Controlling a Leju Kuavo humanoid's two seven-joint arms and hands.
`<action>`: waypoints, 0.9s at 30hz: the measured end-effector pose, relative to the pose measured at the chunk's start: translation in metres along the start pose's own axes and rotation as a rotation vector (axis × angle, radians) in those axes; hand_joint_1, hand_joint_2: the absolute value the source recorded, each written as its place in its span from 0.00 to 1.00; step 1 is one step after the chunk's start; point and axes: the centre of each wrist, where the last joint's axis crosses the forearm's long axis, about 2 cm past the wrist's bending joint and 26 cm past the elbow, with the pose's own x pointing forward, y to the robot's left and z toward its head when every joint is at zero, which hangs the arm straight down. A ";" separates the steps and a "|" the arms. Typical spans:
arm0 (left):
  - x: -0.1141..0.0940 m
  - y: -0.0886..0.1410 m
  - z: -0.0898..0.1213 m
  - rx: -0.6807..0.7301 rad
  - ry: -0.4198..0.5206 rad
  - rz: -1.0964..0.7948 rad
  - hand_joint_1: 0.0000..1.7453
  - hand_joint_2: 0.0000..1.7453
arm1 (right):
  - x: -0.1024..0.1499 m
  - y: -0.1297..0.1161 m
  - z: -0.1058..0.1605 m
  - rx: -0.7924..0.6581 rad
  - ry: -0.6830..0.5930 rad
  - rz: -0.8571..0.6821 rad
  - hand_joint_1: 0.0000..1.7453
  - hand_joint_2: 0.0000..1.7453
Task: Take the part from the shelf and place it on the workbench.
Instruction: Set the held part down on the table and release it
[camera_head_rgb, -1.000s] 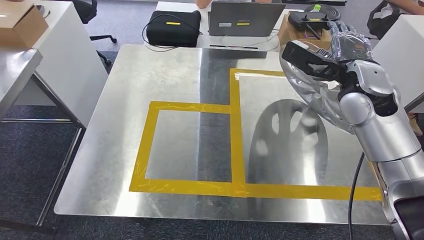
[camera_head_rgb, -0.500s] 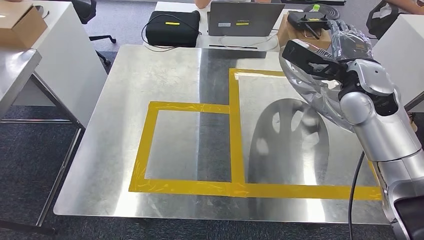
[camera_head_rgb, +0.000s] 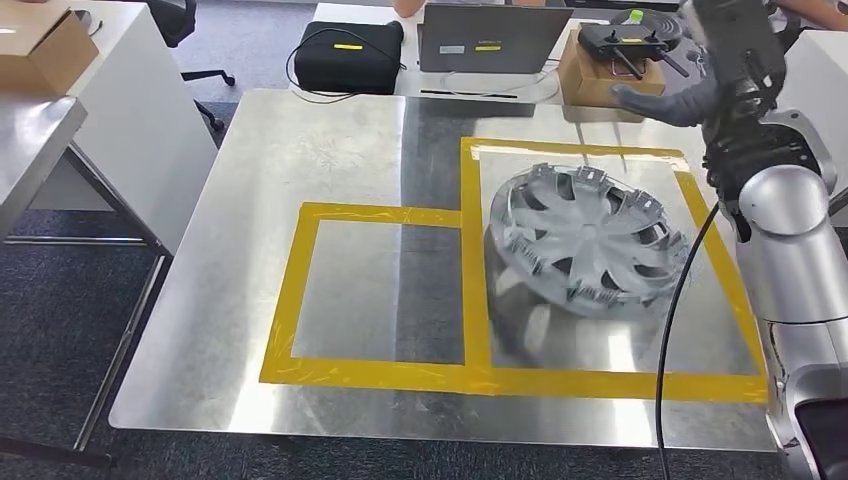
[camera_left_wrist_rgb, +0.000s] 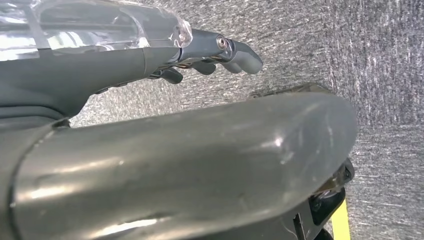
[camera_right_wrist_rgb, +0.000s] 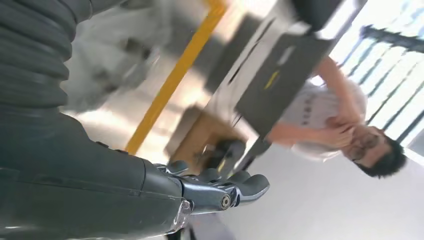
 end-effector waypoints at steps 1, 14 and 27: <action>0.000 0.000 0.000 0.000 0.001 0.000 0.00 0.00 | -0.004 -0.006 0.002 -0.003 -0.009 -0.102 0.00 1.00; -0.003 0.005 0.000 0.007 0.006 -0.004 0.00 0.00 | -0.025 -0.042 0.018 -0.079 -0.017 -0.273 0.00 1.00; -0.003 0.007 0.000 0.011 0.005 -0.009 0.00 0.00 | -0.037 -0.073 0.034 -0.188 -0.014 -0.384 0.00 1.00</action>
